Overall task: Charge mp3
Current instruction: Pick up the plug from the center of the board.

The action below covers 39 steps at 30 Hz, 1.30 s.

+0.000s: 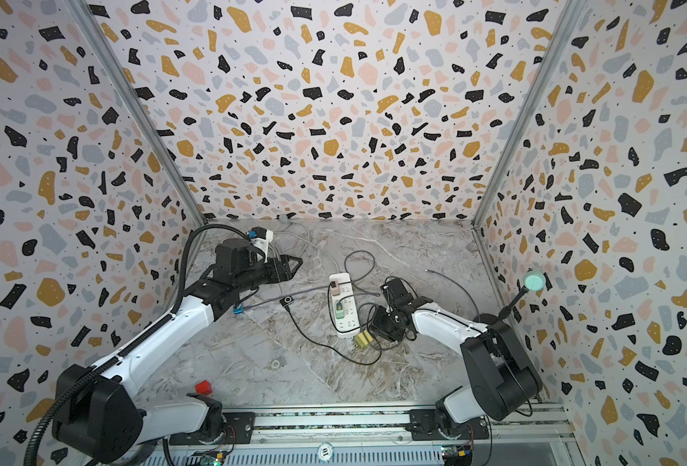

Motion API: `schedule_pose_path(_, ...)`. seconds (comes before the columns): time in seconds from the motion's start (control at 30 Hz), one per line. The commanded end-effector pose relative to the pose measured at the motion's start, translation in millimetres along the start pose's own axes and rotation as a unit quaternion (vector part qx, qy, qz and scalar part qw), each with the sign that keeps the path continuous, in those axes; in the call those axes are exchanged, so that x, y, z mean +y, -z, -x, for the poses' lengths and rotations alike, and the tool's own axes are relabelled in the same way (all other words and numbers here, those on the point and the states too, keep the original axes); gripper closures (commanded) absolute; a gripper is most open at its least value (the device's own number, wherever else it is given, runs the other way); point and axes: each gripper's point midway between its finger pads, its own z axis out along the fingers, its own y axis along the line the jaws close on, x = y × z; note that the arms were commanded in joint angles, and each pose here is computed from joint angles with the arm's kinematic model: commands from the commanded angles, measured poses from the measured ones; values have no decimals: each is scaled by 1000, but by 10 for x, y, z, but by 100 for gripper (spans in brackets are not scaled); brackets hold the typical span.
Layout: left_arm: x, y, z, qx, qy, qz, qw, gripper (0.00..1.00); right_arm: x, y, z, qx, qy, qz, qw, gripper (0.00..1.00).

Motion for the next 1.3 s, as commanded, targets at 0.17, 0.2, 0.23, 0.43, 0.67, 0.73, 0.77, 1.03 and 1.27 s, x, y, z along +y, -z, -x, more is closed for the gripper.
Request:
schedule_pose_path(0.17,-17,-18,-55,5,-10,-9,1000,17,-103,138,89,-24,-14,-15,999,56)
schedule_pose_path(0.2,-11,-23,-58,5,-9,-9,1000,17,-114,121,106,-25,-16,-16,999,56)
schedule_pose_path(0.23,-18,-26,-55,5,-10,-10,1000,17,-127,95,120,-22,-17,-17,999,56)
schedule_pose_path(0.43,-13,-18,-71,7,-9,-10,1000,17,-135,-21,216,-19,-19,-26,999,56)
schedule_pose_path(0.67,2,-14,-81,8,-12,-6,1000,17,-201,-123,265,-19,-20,-49,998,60)
schedule_pose_path(0.73,5,-17,-80,8,-11,-5,1000,17,-225,-135,279,-19,-19,-56,998,66)
schedule_pose_path(0.77,9,-21,-84,8,-11,-5,1000,17,-244,-138,292,-21,-18,-62,998,70)
schedule_pose_path(1.03,-170,-57,-60,15,-13,-49,999,17,-269,72,576,-93,-13,-106,990,98)
schedule_pose_path(1.27,-662,-156,-90,30,-35,-118,992,16,-174,625,1036,-268,-21,-109,957,100)
